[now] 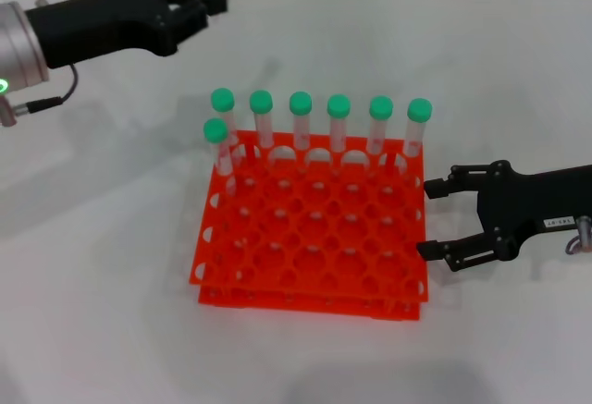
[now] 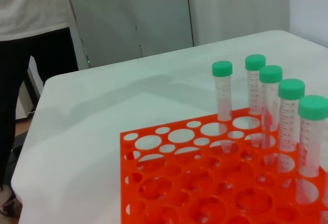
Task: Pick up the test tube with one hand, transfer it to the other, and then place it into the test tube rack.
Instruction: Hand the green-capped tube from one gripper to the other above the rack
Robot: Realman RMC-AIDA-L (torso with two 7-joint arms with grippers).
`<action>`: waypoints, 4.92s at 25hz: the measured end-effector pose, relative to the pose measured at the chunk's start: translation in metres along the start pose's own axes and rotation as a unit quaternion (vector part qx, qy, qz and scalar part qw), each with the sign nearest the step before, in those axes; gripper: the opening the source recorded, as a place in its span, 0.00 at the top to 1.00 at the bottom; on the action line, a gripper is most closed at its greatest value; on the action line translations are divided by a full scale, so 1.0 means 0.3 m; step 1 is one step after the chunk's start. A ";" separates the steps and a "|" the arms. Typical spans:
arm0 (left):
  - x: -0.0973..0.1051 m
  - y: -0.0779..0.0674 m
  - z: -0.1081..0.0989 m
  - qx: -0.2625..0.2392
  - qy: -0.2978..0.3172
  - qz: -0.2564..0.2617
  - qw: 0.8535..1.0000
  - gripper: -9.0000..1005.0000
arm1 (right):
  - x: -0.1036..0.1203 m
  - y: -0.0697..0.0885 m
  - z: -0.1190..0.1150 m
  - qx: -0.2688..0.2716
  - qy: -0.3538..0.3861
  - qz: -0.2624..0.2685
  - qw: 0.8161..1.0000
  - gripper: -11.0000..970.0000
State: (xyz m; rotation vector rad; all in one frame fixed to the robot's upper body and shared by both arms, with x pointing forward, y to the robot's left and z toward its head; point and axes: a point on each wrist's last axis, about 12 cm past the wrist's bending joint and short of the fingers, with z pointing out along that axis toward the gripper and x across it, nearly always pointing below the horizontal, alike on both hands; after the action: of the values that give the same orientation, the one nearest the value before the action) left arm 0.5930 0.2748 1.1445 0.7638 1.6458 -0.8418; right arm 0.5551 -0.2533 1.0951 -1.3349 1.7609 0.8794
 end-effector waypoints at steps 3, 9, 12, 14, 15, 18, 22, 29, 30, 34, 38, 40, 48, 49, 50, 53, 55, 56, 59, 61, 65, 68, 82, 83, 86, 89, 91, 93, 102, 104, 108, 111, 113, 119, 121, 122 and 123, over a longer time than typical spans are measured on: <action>-0.013 -0.002 0.019 0.044 0.019 -0.009 0.999 0.80 | 0.002 -0.001 -0.002 0.004 -0.002 0.001 1.000 0.10; -0.049 -0.026 0.050 0.121 0.075 -0.007 0.990 0.80 | 0.003 -0.003 -0.009 0.007 -0.004 0.003 1.000 0.10; -0.060 -0.033 0.074 0.142 0.117 0.002 0.983 0.80 | 0.005 -0.003 -0.015 0.008 -0.005 0.004 1.000 0.10; -0.063 -0.032 0.088 0.147 0.142 0.008 0.979 0.80 | 0.010 -0.001 -0.019 0.009 -0.005 0.007 1.000 0.10; -0.066 -0.032 0.093 0.149 0.149 0.010 0.977 0.80 | 0.013 -0.001 -0.021 0.010 -0.004 0.008 1.000 0.10; -0.074 -0.037 0.111 0.160 0.172 0.019 0.972 0.80 | 0.020 0.000 -0.027 0.015 -0.006 0.011 1.000 0.10; -0.077 -0.041 0.129 0.170 0.205 0.036 0.963 0.80 | 0.023 0.000 -0.031 0.018 -0.008 0.015 1.000 0.10; -0.057 -0.060 0.145 0.192 0.221 0.076 0.953 0.80 | 0.023 0.002 -0.065 0.021 -0.029 0.026 0.999 0.10; -0.055 -0.061 0.145 0.193 0.220 0.081 0.953 0.80 | 0.022 0.002 -0.071 0.022 -0.032 0.027 0.999 0.10; -0.044 -0.064 0.145 0.194 0.217 0.089 0.953 0.80 | 0.022 0.001 -0.082 0.024 -0.037 0.029 0.999 0.10; -0.032 -0.083 0.148 0.203 0.201 0.109 0.952 0.80 | 0.024 -0.002 -0.092 0.029 -0.039 0.032 0.998 0.10; -0.024 -0.093 0.150 0.207 0.192 0.120 0.952 0.80 | 0.024 -0.006 -0.101 0.033 -0.041 0.035 0.998 0.10; -0.003 -0.109 0.152 0.214 0.183 0.129 0.951 0.80 | 0.015 -0.005 -0.173 0.036 -0.080 0.054 0.995 0.10; -0.002 -0.109 0.151 0.214 0.183 0.129 0.951 0.80 | 0.013 -0.004 -0.181 0.037 -0.088 0.057 0.994 0.10; -0.001 -0.108 0.150 0.213 0.182 0.129 0.951 0.80 | 0.012 -0.004 -0.186 0.038 -0.094 0.058 0.993 0.10; 0.001 -0.109 0.150 0.212 0.182 0.128 0.952 0.80 | 0.005 0.003 -0.192 0.040 -0.130 0.069 0.988 0.10; 0.002 -0.110 0.152 0.211 0.182 0.128 0.952 0.80 | 0.008 0.008 -0.177 0.039 -0.147 0.077 0.985 0.10; 0.001 -0.110 0.154 0.211 0.181 0.129 0.952 0.80 | 0.009 0.011 -0.166 0.038 -0.154 0.079 0.984 0.10; -0.003 -0.115 0.164 0.213 0.181 0.132 0.951 0.80 | 0.015 0.017 -0.125 0.044 -0.179 0.085 0.979 0.10; -0.005 -0.116 0.169 0.214 0.180 0.134 0.951 0.80 | 0.022 0.020 -0.104 0.052 -0.203 0.086 0.974 0.10; -0.008 -0.118 0.173 0.215 0.179 0.135 0.950 0.80 | 0.047 0.034 -0.075 0.081 -0.259 0.076 0.960 0.10; -0.008 -0.118 0.173 0.215 0.180 0.135 0.950 0.80 | 0.062 0.047 -0.058 0.101 -0.288 0.068 0.950 0.10; -0.010 -0.119 0.186 0.212 0.182 0.140 0.950 0.80 | 0.096 0.125 0.031 0.121 -0.363 0.093 0.919 0.10; -0.010 -0.119 0.188 0.212 0.182 0.140 0.950 0.80 | 0.096 0.125 0.031 0.121 -0.363 0.093 0.919 0.10; -0.010 -0.120 0.189 0.213 0.182 0.140 0.950 0.80 | 0.098 0.135 0.048 0.130 -0.373 0.096 0.914 0.10; -0.009 -0.121 0.192 0.212 0.182 0.140 0.950 0.80 | 0.095 0.140 0.062 0.136 -0.377 0.093 0.911 0.10; -0.009 -0.122 0.196 0.210 0.181 0.141 0.950 0.80 | 0.091 0.141 0.075 0.140 -0.378 0.091 0.911 0.10; -0.008 -0.122 0.201 0.207 0.181 0.142 0.951 0.80 | 0.085 0.139 0.084 0.141 -0.379 0.088 0.910 0.10; -0.016 -0.127 0.219 0.212 0.184 0.150 0.948 0.80 | 0.044 0.127 0.116 0.141 -0.394 0.082 0.904 0.10; -0.017 -0.126 0.221 0.210 0.184 0.152 0.948 0.80 | 0.037 0.127 0.121 0.142 -0.399 0.081 0.903 0.10; -0.019 -0.124 0.224 0.207 0.184 0.153 0.949 0.80 | 0.032 0.130 0.129 0.140 -0.401 0.081 0.902 0.10; -0.024 -0.122 0.229 0.206 0.184 0.156 0.948 0.80 | 0.032 0.132 0.131 0.139 -0.401 0.081 0.902 0.10; -0.028 -0.121 0.233 0.204 0.184 0.158 0.949 0.80 | 0.032 0.132 0.131 0.139 -0.400 0.080 0.902 0.10; -0.028 -0.121 0.238 0.203 0.186 0.162 0.948 0.80 | 0.033 0.135 0.137 0.138 -0.399 0.084 0.902 0.10; -0.029 -0.120 0.240 0.202 0.187 0.163 0.947 0.80 | 0.030 0.135 0.138 0.137 -0.400 0.083 0.902 0.10; -0.031 -0.120 0.242 0.202 0.187 0.164 0.947 0.80 | 0.029 0.135 0.139 0.136 -0.400 0.083 0.902 0.10; -0.033 -0.120 0.244 0.202 0.187 0.165 0.947 0.80 | 0.027 0.136 0.140 0.134 -0.400 0.082 0.903 0.10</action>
State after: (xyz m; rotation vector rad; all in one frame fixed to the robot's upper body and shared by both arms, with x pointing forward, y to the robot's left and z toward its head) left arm 0.6033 0.1934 1.1471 1.5193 1.6175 -0.8347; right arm 0.5206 -0.2120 1.0710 -0.5142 1.2706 1.0372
